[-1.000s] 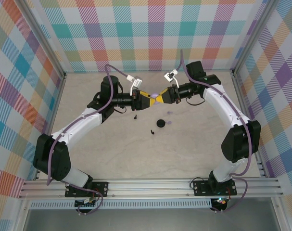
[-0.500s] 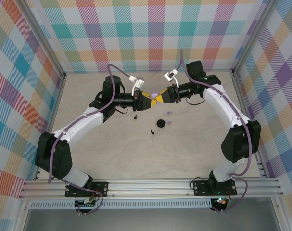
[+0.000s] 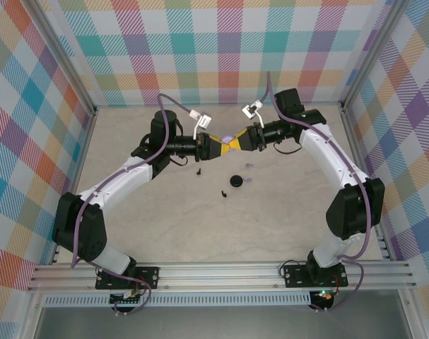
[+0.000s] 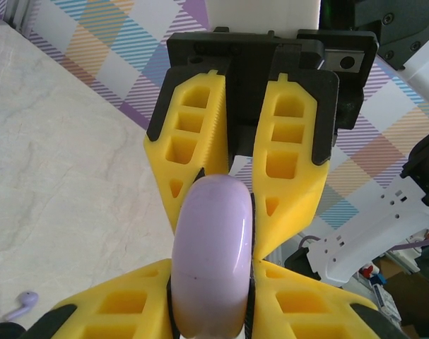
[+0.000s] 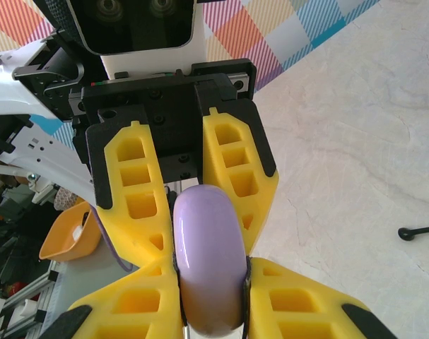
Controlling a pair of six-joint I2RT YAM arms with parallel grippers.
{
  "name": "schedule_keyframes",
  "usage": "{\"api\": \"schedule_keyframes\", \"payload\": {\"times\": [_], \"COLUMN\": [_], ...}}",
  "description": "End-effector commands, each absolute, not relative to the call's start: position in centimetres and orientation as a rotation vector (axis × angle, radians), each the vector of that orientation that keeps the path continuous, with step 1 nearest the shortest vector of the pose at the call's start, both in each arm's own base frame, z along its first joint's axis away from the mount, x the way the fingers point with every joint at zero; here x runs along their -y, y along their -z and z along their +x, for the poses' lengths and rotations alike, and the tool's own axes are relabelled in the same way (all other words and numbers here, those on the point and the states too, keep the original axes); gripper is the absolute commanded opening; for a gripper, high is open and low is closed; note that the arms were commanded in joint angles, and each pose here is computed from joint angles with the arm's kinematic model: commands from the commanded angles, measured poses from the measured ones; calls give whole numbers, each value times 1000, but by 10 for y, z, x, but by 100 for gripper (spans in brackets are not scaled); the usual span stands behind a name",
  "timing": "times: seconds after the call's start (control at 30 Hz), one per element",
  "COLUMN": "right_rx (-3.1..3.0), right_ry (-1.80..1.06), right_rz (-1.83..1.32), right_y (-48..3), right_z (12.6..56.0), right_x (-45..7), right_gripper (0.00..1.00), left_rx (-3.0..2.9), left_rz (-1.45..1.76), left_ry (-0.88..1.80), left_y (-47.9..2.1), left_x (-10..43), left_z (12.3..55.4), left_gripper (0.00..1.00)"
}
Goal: Insert the wireless bluetooth earbuds into the charging case
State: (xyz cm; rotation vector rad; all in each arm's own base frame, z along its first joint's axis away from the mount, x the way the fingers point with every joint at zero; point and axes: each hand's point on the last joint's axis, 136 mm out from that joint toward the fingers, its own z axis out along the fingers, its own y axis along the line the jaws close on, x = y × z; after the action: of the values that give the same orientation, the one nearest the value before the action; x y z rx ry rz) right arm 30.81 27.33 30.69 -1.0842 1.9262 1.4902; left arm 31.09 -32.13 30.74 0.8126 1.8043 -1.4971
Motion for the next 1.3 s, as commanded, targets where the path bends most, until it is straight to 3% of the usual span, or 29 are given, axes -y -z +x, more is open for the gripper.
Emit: {"api": "schedule_keyframes", "payload": {"times": [0.0, 0.77, 1.0, 1.13, 1.27], "right_rx": [-1850, -1851, -1856, -1873, -1894], "right_ry": [-1478, -1467, -1473, -1459, -1402], "right_rz": [-1134, -1145, -1156, -1154, -1139], "right_y": [-321, -318, -316, -313, -312], "right_z": [300, 297, 295, 295, 300], "right_x": [-276, -276, -277, -278, -277], "right_gripper": [12, 12, 12, 18, 35], "left_rx": [-1722, -1691, -1693, -1710, -1730], "left_rz": [850, 788, 789, 777, 774], "left_ry": [1523, 1560, 1565, 1545, 1519], "left_y": [-326, -335, -334, -330, -324], "left_x": [327, 328, 328, 328, 327], "left_z": [308, 314, 314, 317, 319], "left_gripper": [27, 34, 20, 19, 17]}}
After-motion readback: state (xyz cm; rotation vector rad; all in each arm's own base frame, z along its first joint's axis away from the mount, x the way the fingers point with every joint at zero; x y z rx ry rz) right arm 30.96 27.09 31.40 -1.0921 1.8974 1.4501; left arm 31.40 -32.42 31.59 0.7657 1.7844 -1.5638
